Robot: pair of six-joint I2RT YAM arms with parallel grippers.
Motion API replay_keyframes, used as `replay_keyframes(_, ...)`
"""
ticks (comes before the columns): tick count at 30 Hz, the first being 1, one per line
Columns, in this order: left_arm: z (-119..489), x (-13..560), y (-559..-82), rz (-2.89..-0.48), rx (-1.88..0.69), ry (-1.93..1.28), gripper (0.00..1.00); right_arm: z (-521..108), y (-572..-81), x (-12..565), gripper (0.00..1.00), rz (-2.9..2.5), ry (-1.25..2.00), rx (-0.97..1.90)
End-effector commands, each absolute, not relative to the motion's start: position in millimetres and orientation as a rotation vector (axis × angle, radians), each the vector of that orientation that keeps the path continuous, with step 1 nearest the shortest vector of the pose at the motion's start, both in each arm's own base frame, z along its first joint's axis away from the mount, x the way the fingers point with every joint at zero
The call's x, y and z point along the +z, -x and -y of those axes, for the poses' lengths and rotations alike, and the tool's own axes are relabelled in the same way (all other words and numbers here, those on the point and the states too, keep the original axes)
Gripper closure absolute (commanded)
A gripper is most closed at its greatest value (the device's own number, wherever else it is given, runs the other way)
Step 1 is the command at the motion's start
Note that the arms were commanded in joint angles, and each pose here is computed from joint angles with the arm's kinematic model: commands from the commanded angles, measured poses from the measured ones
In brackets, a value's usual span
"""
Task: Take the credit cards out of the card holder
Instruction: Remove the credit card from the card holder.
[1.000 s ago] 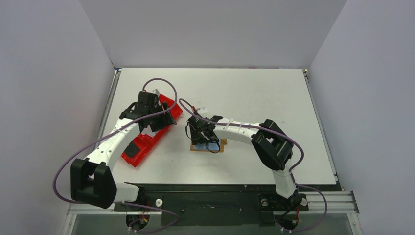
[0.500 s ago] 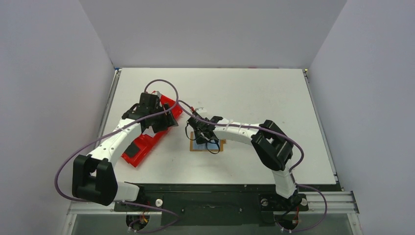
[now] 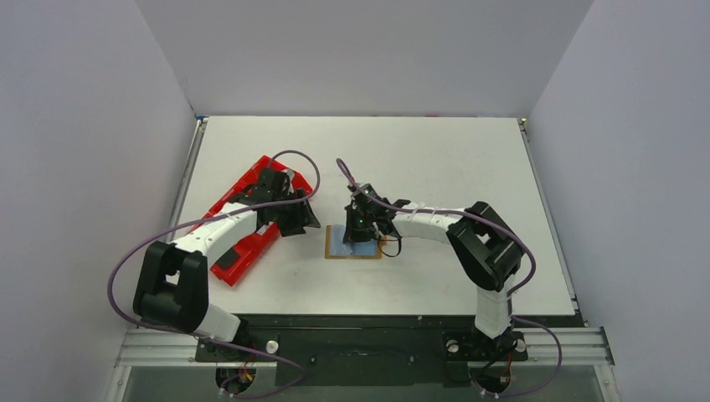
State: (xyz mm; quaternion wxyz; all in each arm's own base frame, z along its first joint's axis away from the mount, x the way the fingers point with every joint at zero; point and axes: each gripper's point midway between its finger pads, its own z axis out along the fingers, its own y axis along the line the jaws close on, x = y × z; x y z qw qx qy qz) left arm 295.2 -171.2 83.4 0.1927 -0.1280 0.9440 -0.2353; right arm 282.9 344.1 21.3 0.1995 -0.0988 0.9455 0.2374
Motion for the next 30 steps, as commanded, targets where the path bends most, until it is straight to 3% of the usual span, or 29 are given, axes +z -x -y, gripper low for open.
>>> replay_keyframes(1, 197, 87, -305, -2.602, -0.795, 0.32, 0.53, -333, -273, 7, 1.0, -2.689, 0.247, 0.749)
replay_keyframes(10, 228, 68, -307, -2.638, -0.889, 0.256, 0.68, -334, -271, 5, 1.0, -2.688, 0.194, 0.862)
replay_keyframes(25, 250, 47, -313, -2.67, -0.918, 0.2, 0.74, -323, -270, -4, 1.0, -2.712, 0.162, 0.834)
replay_keyframes(30, 233, 50, -317, -2.663, -0.771, 0.215, 0.74, -323, -270, -5, 1.0, -2.712, 0.156, 0.834)
